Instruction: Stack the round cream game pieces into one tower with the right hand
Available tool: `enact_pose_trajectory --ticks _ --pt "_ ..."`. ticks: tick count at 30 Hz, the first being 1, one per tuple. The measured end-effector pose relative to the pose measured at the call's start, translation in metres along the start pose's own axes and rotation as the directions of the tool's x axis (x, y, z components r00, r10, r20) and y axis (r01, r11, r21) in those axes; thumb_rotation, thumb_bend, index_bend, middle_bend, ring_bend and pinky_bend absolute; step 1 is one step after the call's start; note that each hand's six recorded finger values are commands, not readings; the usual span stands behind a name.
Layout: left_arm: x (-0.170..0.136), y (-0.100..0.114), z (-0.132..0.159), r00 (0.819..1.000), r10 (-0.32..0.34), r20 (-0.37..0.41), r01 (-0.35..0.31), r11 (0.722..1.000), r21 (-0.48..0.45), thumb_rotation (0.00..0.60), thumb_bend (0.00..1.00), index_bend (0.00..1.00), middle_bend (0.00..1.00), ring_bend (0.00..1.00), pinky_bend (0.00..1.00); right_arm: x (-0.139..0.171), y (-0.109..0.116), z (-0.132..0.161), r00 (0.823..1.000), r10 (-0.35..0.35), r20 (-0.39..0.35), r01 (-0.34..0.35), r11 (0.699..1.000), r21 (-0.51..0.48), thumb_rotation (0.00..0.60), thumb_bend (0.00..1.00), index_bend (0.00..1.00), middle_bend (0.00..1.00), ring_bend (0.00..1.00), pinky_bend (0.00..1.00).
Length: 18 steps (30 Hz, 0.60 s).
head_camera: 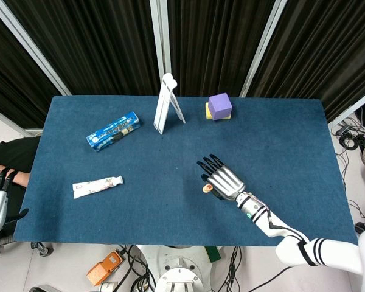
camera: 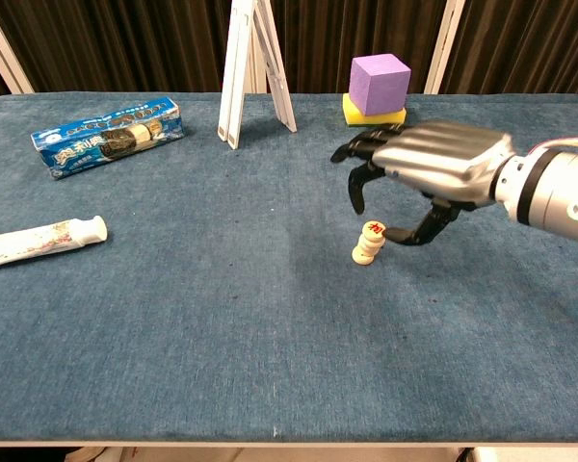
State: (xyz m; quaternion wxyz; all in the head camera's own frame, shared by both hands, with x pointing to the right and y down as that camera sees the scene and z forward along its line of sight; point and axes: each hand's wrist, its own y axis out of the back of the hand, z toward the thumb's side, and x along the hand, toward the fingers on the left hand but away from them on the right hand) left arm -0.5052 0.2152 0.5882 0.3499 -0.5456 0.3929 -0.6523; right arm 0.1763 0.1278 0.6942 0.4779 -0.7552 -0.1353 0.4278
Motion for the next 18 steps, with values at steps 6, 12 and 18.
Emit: enact_pose_trajectory --ticks 6,12,18 --pt "0.002 0.0 0.003 1.0 0.003 0.01 -0.003 1.0 -0.005 0.6 0.03 0.1 0.03 0.01 0.0 0.017 0.018 -0.032 0.992 -0.07 0.104 0.072 0.997 -0.014 0.6 0.47 0.27 0.14 0.0 0.03" --pt "0.006 -0.002 0.009 1.0 0.006 0.025 -0.005 1.0 -0.014 0.6 0.03 0.1 0.03 0.01 0.0 0.064 0.036 -0.078 0.951 -0.148 0.271 0.155 0.988 -0.003 0.6 0.41 0.05 0.13 0.0 0.03" --pt "0.009 -0.003 0.016 0.999 0.011 0.044 -0.01 1.0 -0.026 0.6 0.03 0.1 0.03 0.01 0.0 0.146 0.045 -0.115 0.866 -0.202 0.458 0.233 0.972 -0.012 0.6 0.41 0.0 0.1 0.0 0.02"
